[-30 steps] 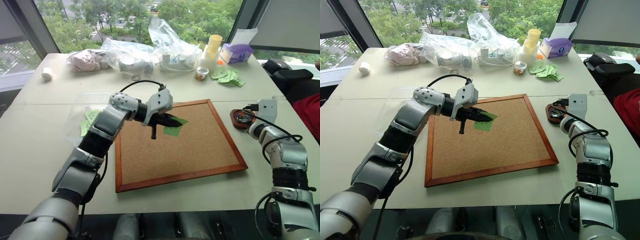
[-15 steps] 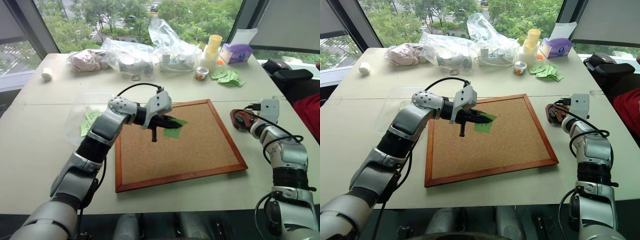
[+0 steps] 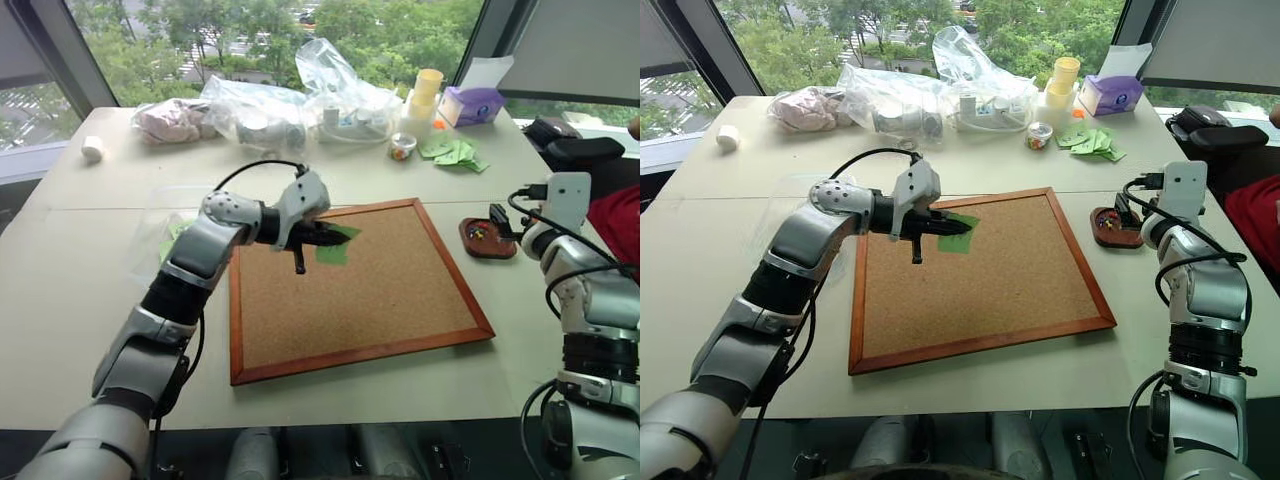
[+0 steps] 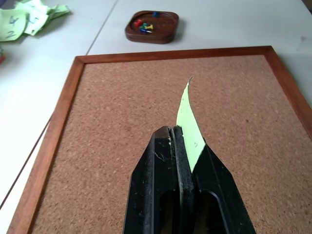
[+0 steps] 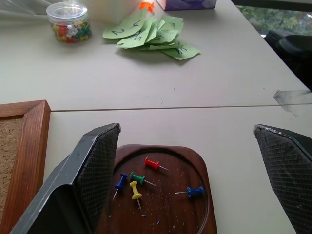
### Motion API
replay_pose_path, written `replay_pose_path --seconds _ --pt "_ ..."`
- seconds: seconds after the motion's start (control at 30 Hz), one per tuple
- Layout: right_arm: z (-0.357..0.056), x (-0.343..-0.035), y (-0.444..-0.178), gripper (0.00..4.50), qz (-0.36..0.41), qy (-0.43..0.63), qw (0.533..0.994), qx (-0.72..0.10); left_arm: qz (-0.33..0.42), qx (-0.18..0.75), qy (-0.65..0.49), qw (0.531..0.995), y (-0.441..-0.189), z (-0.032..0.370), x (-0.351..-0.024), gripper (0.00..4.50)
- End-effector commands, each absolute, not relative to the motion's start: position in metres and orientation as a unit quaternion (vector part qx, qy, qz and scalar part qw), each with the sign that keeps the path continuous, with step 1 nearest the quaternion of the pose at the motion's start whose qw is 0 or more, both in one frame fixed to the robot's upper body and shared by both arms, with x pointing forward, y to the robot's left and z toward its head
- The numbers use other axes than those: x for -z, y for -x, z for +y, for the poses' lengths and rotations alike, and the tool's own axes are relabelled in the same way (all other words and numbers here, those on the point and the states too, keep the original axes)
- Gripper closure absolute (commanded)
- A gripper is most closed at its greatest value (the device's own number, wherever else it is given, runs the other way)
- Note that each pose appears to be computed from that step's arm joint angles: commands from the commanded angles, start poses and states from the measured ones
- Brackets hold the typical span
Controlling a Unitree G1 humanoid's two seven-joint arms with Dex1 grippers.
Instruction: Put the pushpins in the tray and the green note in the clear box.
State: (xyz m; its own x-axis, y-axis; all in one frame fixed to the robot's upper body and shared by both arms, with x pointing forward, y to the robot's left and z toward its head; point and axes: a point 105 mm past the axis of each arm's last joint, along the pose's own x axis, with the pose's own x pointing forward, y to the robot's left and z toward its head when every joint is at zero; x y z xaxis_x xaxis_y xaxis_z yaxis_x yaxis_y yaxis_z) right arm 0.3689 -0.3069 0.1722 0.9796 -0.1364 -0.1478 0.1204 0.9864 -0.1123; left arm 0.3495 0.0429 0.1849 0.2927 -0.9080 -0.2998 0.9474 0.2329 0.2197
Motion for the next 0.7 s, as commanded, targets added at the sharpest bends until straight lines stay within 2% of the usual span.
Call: replay_pose_path --seconds 0.03,0.07,0.1,0.17,0.23,0.27,0.33,0.43,0.63,0.7 --pt "-0.286 -0.206 -0.368 0.05 0.03 0.065 0.997 0.007 0.018 0.565 -0.152 0.811 -0.35 0.049 -0.211 4.5" --pt "-0.28 -0.207 -0.368 0.05 0.028 0.065 0.997 -0.009 0.019 0.557 -0.149 0.817 -0.351 0.05 -0.213 4.5" --pt "-0.26 -0.212 -0.365 0.05 0.02 0.076 0.995 -0.065 0.017 0.537 -0.144 0.831 -0.353 0.056 -0.217 4.5" --pt "-0.197 -0.221 -0.346 0.05 0.004 0.104 0.965 -0.241 0.011 0.443 -0.12 0.889 -0.365 0.081 -0.234 4.5" --pt "-0.152 -0.226 -0.331 0.05 -0.005 0.13 0.926 -0.354 0.035 0.271 -0.145 0.951 -0.377 0.125 -0.239 4.5" --pt "-0.135 -0.228 -0.323 0.05 -0.007 0.134 0.907 -0.4 0.056 0.182 -0.159 0.969 -0.377 0.147 -0.237 4.5" --pt "-0.115 -0.231 -0.311 0.05 -0.008 0.131 0.876 -0.464 0.08 0.073 -0.177 0.978 -0.371 0.174 -0.232 4.5" --pt "-0.098 -0.23 -0.3 0.05 -0.006 0.131 0.848 -0.514 0.092 -0.002 -0.142 0.986 -0.361 0.197 -0.227 4.5" --pt "-0.09 -0.226 -0.295 0.05 0.005 0.144 0.826 -0.545 0.114 -0.053 -0.124 0.984 -0.353 0.218 -0.214 4.5" --pt "-0.087 -0.224 -0.294 0.05 0.01 0.144 0.819 -0.556 0.144 -0.078 -0.111 0.98 -0.347 0.234 -0.203 4.5"
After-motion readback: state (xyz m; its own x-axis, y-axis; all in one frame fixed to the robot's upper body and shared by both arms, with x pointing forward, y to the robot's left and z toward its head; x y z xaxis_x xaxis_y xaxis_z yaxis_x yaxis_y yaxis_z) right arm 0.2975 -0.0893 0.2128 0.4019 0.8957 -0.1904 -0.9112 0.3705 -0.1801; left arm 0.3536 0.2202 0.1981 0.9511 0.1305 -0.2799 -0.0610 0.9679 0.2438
